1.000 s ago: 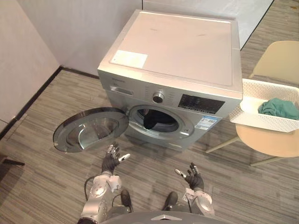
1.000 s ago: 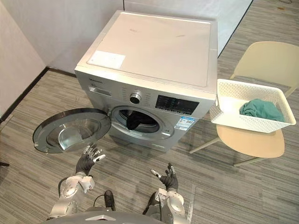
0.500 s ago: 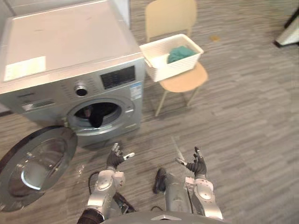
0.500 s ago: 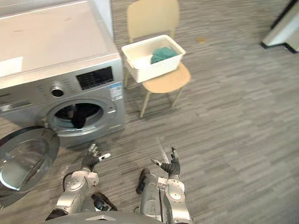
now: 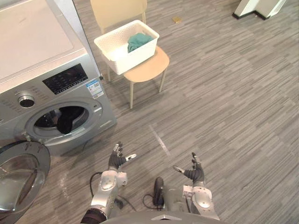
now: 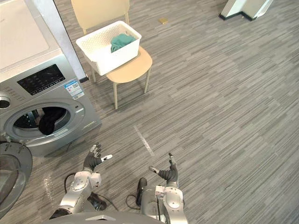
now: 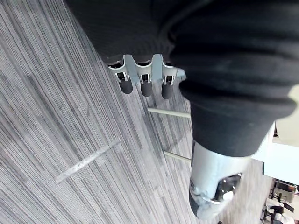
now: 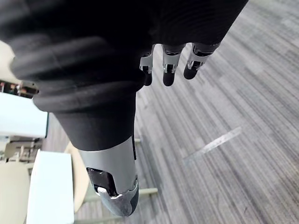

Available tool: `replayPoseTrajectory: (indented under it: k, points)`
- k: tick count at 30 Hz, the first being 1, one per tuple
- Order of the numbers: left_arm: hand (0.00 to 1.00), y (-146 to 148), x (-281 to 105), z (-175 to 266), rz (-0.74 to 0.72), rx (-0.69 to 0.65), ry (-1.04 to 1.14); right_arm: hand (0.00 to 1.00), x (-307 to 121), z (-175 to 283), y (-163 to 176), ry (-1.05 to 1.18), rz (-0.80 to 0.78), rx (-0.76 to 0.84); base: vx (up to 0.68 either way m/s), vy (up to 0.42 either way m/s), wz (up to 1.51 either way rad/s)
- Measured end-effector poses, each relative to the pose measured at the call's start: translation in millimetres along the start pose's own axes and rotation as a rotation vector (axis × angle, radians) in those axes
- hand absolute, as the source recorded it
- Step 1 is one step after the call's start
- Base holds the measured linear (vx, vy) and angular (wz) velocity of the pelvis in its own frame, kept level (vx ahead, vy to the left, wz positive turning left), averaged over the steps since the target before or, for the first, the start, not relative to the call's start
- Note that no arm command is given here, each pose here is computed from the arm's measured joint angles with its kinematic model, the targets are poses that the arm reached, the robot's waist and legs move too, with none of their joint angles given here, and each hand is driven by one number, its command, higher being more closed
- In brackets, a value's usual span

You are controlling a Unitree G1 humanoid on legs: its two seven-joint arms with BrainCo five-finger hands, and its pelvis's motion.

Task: Pick up the laundry basket with both hands and put the clothes into the washing machine.

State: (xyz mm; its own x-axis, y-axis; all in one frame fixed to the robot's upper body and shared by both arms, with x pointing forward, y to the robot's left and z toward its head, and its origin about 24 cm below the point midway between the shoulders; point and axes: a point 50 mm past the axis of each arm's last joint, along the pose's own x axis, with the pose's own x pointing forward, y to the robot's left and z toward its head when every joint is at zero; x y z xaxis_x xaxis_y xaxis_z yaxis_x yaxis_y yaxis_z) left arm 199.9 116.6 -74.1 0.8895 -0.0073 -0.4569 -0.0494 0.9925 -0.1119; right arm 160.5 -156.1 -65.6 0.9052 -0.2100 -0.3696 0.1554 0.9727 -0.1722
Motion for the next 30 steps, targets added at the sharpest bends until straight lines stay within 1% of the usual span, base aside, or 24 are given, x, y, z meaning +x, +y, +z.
replayPoseTrajectory:
  k: [1,3,5,7,10,12,13,16,19,22,25,30]
  points:
    - [0.0,-0.3,-0.2,-0.4,0.0,-0.001,0.001,0.0,-0.5,0.8,4.6,-0.005,0.026,-0.009,-0.02,-0.212,-0.46]
    - [0.0,3.2,-2.6,-4.6,0.009,-0.016,0.017,0.0,1.8,4.9,24.2,-0.029,0.133,-0.059,-0.04,-0.239,-0.6]
    - [0.0,4.0,-4.3,-6.9,0.012,-0.038,0.023,0.0,6.6,7.6,28.7,-0.037,0.151,-0.068,-0.07,-0.165,-0.51]
    - [0.0,-5.1,-10.2,-15.1,-0.03,-0.039,0.048,0.0,10.6,6.7,18.8,-0.037,0.134,-0.098,-0.06,0.031,-0.32]
    - [0.0,-8.7,-17.0,-22.2,-0.055,-0.033,0.068,0.0,21.2,17.1,3.8,-0.079,0.07,-0.118,0.0,0.106,-0.16]
    - [0.0,-7.9,-16.3,-21.5,-0.054,-0.029,0.067,0.0,26.0,24.4,1.3,-0.099,0.031,-0.09,0.11,0.119,-0.01]
    - [0.0,-5.0,-15.8,-20.5,-0.048,-0.024,0.064,0.0,26.8,31.9,0.1,-0.123,0.004,-0.045,0.11,0.044,0.19]
    - [0.0,-5.3,-16.9,-18.0,-0.039,-0.044,0.055,0.0,31.1,42.4,1.0,-0.152,-0.007,0.007,0.18,0.08,0.11]
    - [0.0,-4.0,-21.2,-19.6,-0.029,-0.069,0.057,0.0,30.0,34.4,-1.2,-0.11,-0.036,0.083,0.19,0.058,0.08]
    - [0.0,-1.8,-22.8,-22.9,-0.04,-0.051,0.078,0.0,18.8,13.9,3.5,-0.015,-0.012,0.181,0.24,0.006,0.1]
    - [0.0,2.5,-25.0,-25.3,-0.034,-0.037,0.087,0.0,7.2,-1.6,-0.1,0.038,0.016,0.19,0.27,-0.039,0.12]
    - [0.0,-6.8,-24.2,-24.2,-0.082,-0.007,0.082,0.0,0.3,-10.3,-12.0,0.065,-0.023,0.213,0.23,-0.213,0.39]
